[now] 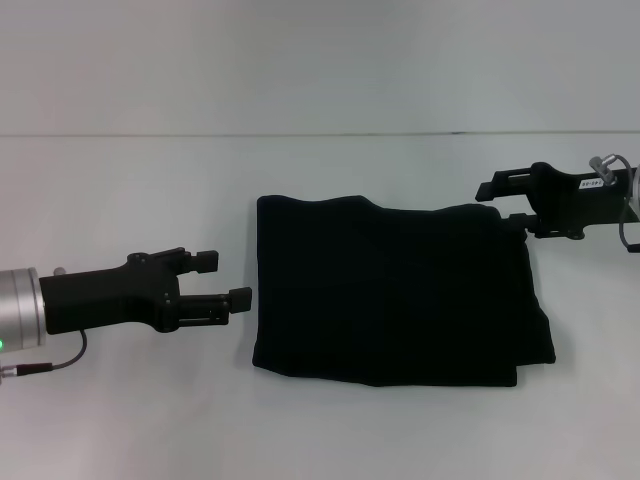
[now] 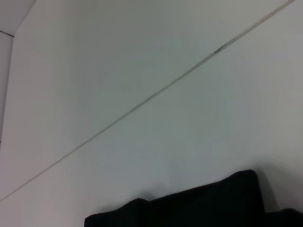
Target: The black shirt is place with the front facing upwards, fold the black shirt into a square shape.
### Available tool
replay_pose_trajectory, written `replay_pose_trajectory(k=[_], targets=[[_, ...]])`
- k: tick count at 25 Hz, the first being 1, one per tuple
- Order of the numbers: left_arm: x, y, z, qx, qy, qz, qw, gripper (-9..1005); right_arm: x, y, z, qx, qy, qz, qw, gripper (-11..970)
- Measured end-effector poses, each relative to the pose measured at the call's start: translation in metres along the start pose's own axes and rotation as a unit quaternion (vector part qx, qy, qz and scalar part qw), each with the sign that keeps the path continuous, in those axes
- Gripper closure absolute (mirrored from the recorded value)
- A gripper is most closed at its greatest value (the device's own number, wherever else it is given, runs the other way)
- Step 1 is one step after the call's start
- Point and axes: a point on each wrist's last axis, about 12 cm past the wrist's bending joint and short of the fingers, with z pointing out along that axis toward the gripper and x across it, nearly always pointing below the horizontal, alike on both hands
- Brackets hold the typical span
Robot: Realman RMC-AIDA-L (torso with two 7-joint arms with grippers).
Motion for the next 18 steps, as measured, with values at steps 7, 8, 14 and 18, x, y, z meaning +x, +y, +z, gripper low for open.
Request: replay_pose_trajectory(k=[7,8,14,18], targets=[[0.0006,-0.0010,0.0016,0.002,0.001,0.000,1.000,74,0.0023,-0.0030,0.0014,0.005,-0.002,-0.004,1.000,259],[0.0006,-0.0010,0.0017,0.002,0.000,0.000,1.000,74,0.0024,-0.0042,0.0009,0.006,-0.003,-0.003,1.000,259],[-0.0002,-0.0015,0.0033,0.004,-0.001,0.002,1.000,74,0.0039,-0.0049,0.0019,0.006,-0.002,-0.010,1.000,259],[-0.0007,-0.0015,0.0038,0.004,-0.002,0.003,1.000,74,0.0045,-0.0016,0.0042,0.003,-0.001,-0.017,1.000,259]])
